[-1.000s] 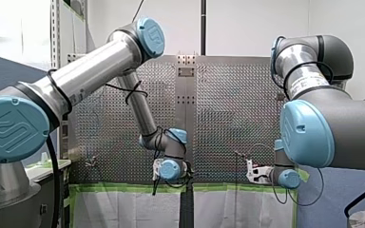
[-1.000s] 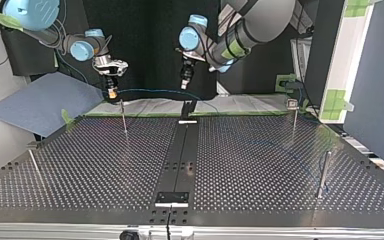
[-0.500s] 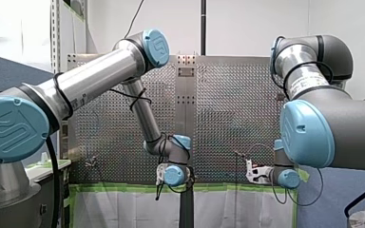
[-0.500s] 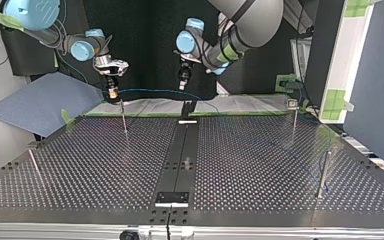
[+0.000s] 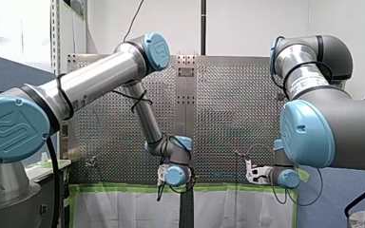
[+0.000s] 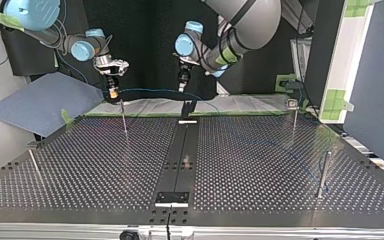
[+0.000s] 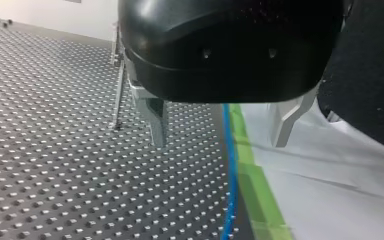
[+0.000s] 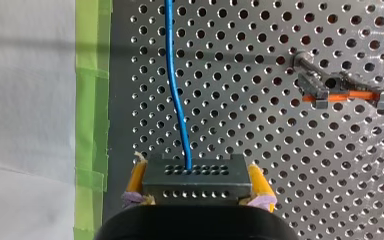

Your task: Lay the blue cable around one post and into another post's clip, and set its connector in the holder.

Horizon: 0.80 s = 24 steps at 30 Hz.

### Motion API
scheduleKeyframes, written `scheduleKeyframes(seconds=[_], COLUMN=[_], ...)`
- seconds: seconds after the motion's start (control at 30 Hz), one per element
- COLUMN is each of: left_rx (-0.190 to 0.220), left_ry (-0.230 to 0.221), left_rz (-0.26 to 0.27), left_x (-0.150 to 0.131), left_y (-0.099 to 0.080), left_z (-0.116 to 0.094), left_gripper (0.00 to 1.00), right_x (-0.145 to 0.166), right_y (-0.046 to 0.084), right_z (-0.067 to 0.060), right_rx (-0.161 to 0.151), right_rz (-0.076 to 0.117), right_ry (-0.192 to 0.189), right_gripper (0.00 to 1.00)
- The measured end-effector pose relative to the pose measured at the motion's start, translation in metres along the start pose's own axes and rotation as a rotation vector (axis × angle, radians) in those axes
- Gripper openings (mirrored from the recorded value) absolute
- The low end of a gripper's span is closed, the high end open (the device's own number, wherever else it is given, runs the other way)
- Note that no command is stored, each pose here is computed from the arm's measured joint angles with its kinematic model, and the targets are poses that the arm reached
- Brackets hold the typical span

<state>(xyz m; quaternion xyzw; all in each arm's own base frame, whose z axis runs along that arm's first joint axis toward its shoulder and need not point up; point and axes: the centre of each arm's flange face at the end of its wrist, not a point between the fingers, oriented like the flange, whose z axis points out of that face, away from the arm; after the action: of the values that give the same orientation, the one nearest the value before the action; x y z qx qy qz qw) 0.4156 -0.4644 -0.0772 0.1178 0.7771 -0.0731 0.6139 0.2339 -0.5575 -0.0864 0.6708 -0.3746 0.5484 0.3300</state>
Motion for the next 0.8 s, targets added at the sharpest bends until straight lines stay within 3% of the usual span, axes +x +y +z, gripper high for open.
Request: scheduleKeyframes(seconds=[0.2,0.57,0.73,0.8], left_rx=[-0.007,-0.042,-0.044,-0.045], left_ry=[0.024,0.005,-0.004,-0.006], left_rz=[-0.007,-0.033,-0.038,-0.039], left_x=[0.017,0.011,0.007,0.006], left_y=[-0.005,-0.003,-0.003,-0.004], left_z=[0.01,0.028,0.031,0.032], left_gripper=[1.0,1.0,0.93,0.84], right_x=[0.0,0.0,0.0,0.0], right_y=[-0.001,-0.001,-0.002,-0.002], right_z=[0.0,0.0,0.0,0.0], right_rx=[0.001,0.002,0.003,0.002], right_rz=[-0.001,-0.001,-0.003,-0.003], right_ry=[0.0,0.001,0.0,0.0], right_gripper=[0.0,0.0,0.0,0.0])
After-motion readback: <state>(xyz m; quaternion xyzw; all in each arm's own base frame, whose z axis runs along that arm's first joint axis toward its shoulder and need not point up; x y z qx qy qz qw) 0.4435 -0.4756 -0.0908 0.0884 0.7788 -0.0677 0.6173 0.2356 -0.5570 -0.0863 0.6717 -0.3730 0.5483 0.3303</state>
